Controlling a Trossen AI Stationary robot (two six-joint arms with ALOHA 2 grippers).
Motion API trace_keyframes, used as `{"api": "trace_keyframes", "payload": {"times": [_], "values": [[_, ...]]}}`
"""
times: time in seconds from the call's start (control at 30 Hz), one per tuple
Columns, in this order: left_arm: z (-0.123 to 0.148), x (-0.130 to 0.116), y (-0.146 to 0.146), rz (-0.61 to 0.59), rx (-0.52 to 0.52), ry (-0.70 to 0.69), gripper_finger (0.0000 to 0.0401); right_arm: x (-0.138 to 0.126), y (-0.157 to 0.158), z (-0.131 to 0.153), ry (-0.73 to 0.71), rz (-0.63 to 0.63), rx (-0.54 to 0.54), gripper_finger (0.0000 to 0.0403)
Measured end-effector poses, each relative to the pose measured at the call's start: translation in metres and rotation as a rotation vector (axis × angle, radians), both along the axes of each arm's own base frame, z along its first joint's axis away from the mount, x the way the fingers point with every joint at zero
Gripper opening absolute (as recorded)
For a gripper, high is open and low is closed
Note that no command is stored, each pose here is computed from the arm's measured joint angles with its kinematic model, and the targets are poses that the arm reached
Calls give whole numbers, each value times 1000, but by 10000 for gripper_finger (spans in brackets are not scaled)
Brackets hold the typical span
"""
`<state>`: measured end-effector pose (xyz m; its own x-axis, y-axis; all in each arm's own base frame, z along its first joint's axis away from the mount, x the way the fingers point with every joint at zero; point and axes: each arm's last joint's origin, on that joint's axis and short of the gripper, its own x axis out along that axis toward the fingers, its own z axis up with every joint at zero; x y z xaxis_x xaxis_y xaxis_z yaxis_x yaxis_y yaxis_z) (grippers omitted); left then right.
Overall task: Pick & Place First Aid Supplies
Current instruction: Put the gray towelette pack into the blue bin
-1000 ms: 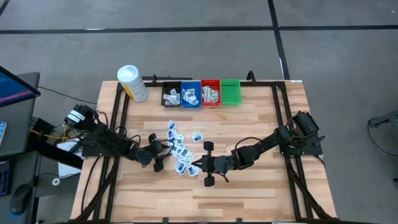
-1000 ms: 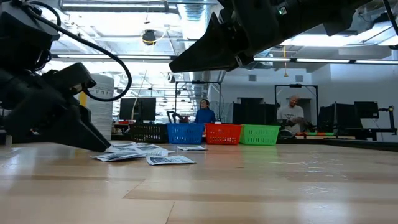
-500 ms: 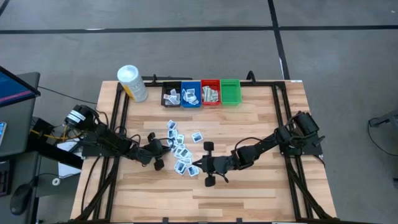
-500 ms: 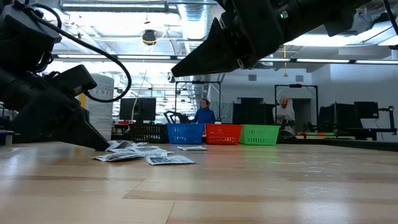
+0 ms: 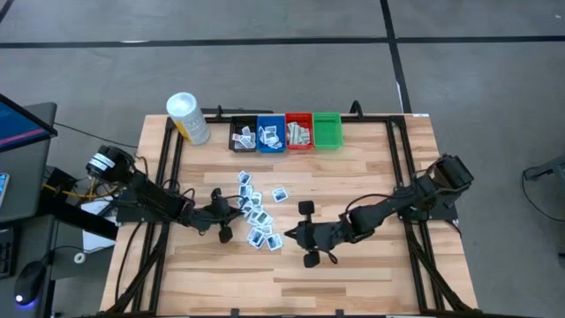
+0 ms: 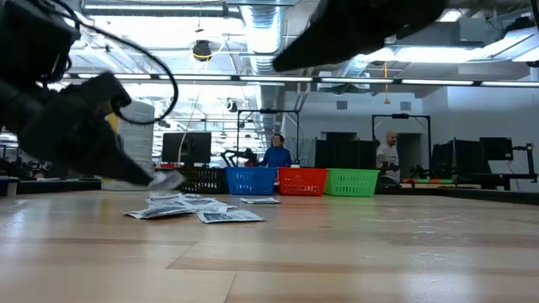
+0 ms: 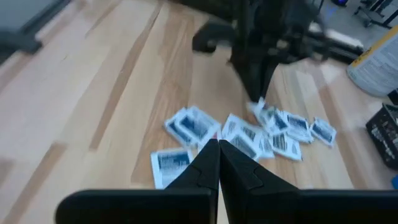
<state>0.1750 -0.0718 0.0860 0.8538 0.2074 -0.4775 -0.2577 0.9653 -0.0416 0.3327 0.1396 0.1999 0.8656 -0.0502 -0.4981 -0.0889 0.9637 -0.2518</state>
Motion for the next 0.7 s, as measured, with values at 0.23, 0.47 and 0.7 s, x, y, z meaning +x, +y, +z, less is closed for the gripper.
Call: {"api": "trace_keyframes", "payload": {"times": [0.23,0.47,0.7], "values": [[34,1,1,-18,61,-163,20,-21,-4,-5,19,40,-53,0],[65,9,25,72,143,-280,11,-41,-39,-34,-54,-34,-24,0],[79,35,85,100,178,-267,16,-49,-81,-55,-72,-208,65,0]]}}
